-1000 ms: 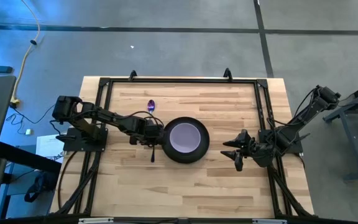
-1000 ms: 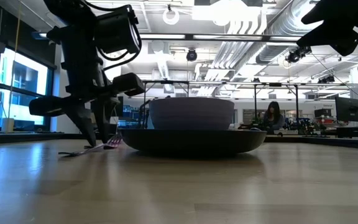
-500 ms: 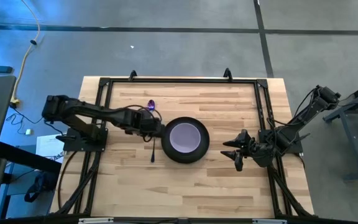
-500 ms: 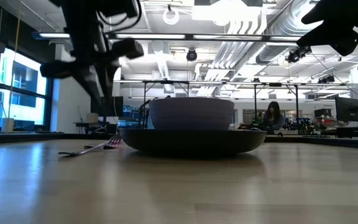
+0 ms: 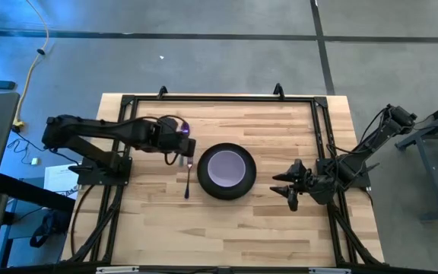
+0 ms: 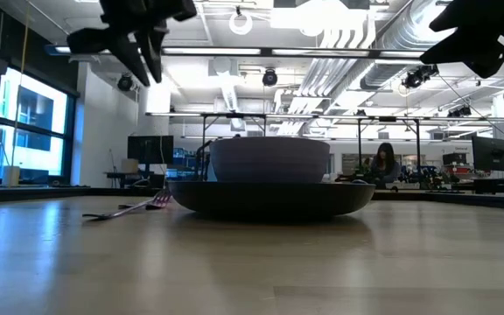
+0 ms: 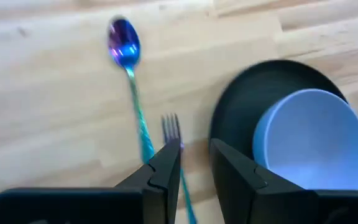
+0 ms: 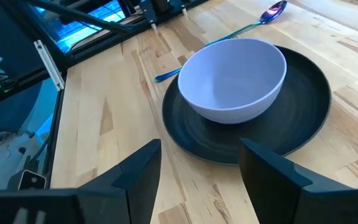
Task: Set table place
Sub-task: Put the blue spoon into the violet bowl
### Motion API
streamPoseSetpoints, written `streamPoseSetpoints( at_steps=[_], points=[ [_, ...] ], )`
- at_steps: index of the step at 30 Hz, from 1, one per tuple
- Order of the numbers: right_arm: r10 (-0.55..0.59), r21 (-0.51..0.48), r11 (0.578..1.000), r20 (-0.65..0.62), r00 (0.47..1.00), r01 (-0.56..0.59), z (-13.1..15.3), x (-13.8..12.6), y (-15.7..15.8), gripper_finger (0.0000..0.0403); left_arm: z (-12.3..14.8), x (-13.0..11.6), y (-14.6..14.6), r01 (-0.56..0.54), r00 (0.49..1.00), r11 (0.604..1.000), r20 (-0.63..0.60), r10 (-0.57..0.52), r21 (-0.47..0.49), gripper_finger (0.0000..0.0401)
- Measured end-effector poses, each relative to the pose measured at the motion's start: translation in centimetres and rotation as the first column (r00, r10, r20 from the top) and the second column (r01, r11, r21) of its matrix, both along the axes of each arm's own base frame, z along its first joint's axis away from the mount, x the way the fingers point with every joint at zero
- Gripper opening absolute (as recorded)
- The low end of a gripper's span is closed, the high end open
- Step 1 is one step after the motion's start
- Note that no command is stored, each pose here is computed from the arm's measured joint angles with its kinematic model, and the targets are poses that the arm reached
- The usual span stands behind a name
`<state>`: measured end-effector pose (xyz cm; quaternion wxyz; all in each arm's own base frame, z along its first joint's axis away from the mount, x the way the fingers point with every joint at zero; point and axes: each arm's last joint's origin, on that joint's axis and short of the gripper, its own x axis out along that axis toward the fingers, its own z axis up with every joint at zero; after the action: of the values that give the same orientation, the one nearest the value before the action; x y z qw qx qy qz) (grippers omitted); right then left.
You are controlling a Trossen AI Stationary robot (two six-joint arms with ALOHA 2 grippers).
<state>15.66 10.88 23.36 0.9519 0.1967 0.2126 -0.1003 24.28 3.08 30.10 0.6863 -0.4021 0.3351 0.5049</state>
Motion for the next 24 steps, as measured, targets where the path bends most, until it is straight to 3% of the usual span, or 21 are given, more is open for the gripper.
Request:
streamPoseSetpoints(
  at_steps=[9,18,24],
  points=[
    [-0.061,0.072,0.996,0.041,0.997,0.058,0.3,0.2,-0.1,0.0204,2.0,-1.7,0.4,0.114,0.982,0.986,-0.165,-0.093,0.121,0.0079],
    [-0.235,0.157,0.965,0.154,0.960,0.211,1.2,1.4,-1.3,0.0204,3.0,-4.0,3.0,0.180,0.955,0.980,-0.254,-0.153,0.085,0.0079],
    [-0.240,0.095,0.969,0.166,0.956,0.227,1.4,1.9,-2.0,0.0204,2.1,-4.5,6.7,0.146,0.972,0.989,-0.192,-0.138,0.028,0.0079]
  ],
)
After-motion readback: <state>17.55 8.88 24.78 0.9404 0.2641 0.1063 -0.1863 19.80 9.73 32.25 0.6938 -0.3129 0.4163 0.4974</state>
